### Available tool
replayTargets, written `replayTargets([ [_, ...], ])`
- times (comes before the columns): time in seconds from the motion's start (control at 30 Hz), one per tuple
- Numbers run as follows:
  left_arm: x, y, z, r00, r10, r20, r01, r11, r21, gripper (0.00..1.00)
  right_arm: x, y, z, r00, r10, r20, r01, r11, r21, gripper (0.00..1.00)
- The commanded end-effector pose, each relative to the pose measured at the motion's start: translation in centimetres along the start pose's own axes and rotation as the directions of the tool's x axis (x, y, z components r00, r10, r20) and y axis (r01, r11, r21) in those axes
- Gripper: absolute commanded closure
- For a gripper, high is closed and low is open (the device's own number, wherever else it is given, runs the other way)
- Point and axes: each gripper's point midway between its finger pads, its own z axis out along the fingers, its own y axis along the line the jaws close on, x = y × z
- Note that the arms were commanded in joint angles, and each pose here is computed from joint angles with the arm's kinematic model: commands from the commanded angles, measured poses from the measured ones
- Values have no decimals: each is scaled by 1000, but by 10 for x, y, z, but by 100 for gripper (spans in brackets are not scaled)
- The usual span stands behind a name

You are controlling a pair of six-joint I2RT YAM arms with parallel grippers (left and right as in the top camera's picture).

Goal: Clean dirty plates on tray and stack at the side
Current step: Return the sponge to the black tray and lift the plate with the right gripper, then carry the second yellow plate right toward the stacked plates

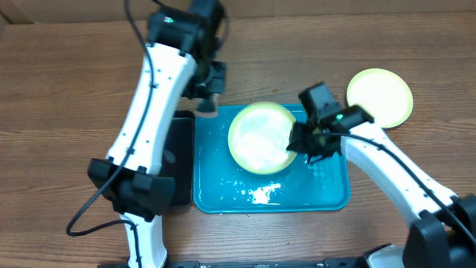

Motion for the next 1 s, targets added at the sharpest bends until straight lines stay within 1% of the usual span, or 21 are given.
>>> replayTargets([
  [0.0,-6,26,-9,999,25,36,-23,998,-63,96,-35,6,-51,976,-138,171,132,990,48,96],
  [0.07,-8,44,-8,999,-24,41,29,992,-120,96,-45,5,-68,961,-188,205,172,981,90,96],
  [0.17,-7,56,3,998,-58,18,59,989,-137,95,-57,1,-93,937,-249,244,213,963,166,96],
  [0.3,3,67,35,995,-81,-60,71,985,-156,95,-69,-6,-124,899,-345,269,276,925,262,96],
  [0.47,21,73,83,982,-109,-154,85,985,-152,96,-80,-5,-152,866,-381,325,268,901,341,96],
  [0.63,34,79,108,971,-128,-200,96,982,-164,96,-84,-5,-168,808,-479,344,275,822,498,96],
  [0.77,39,84,110,966,-141,-216,105,980,-169,95,-75,10,-168,766,-563,310,353,771,529,96],
  [0.87,39,87,107,966,-148,-212,113,979,-170,96,-69,12,-167,763,-576,293,370,761,533,96],
  [0.97,35,92,107,970,-156,-185,123,976,-177,95,-64,8,-165,786,-545,291,344,777,527,96],
])
